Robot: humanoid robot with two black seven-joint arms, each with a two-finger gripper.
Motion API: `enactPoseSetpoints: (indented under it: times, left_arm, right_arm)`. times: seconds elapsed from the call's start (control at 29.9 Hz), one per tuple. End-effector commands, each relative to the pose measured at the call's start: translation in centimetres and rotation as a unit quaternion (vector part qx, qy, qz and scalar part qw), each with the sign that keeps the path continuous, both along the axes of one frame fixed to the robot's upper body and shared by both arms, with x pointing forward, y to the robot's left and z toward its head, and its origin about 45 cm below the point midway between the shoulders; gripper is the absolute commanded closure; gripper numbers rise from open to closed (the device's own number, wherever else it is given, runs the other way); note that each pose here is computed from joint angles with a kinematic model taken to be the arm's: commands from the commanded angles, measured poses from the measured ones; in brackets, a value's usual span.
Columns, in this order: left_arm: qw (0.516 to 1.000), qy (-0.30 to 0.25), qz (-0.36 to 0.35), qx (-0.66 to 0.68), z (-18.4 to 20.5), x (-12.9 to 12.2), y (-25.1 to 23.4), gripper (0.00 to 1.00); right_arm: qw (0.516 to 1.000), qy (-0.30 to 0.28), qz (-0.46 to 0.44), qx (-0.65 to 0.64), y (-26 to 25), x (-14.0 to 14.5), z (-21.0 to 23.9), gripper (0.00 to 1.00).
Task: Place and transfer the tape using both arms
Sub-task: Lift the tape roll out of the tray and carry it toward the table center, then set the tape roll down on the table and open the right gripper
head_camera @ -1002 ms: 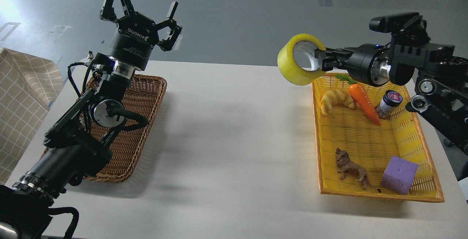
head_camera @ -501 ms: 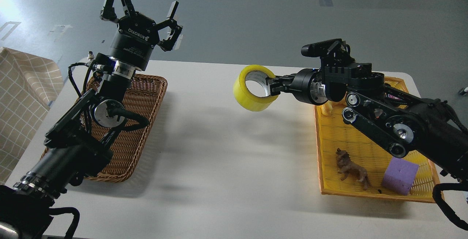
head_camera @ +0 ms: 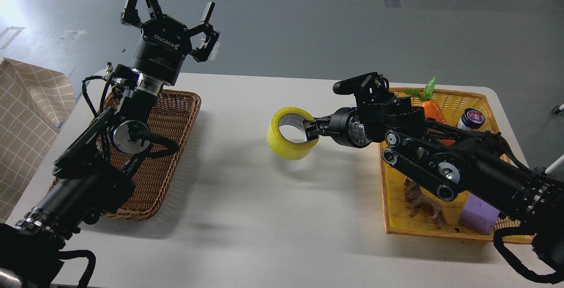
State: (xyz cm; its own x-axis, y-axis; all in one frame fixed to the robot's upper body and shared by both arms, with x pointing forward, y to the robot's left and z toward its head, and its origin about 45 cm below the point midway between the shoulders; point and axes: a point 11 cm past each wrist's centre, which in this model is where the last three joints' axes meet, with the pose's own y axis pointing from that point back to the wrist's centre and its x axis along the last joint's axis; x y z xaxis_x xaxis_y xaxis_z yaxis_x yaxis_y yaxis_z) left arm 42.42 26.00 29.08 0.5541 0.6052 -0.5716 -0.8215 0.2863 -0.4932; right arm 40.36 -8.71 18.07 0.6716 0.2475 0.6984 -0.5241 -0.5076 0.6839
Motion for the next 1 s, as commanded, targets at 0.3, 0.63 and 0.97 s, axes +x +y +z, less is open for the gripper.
enactPoseSetpoints:
  times: [0.3, 0.63, 0.97]
  left_arm:
    - [1.000, -0.001, 0.000, 0.000, 0.1, 0.0, 0.0, 0.02]
    - [1.000, -0.001, 0.000, 0.000, 0.1, 0.0, 0.0, 0.02]
    - [1.000, -0.001, 0.000, 0.000, 0.1, 0.0, 0.0, 0.02]
  right_arm:
    - [1.000, 0.023, 0.011, -0.010, 2.4, -1.0, -2.1, 1.00]
    - [0.998, 0.029, 0.021, -0.043, 2.0, -1.6, -3.7, 1.00]
    - [0.998, 0.036, 0.007, -0.049, 1.5, -1.1, -4.3, 0.97]
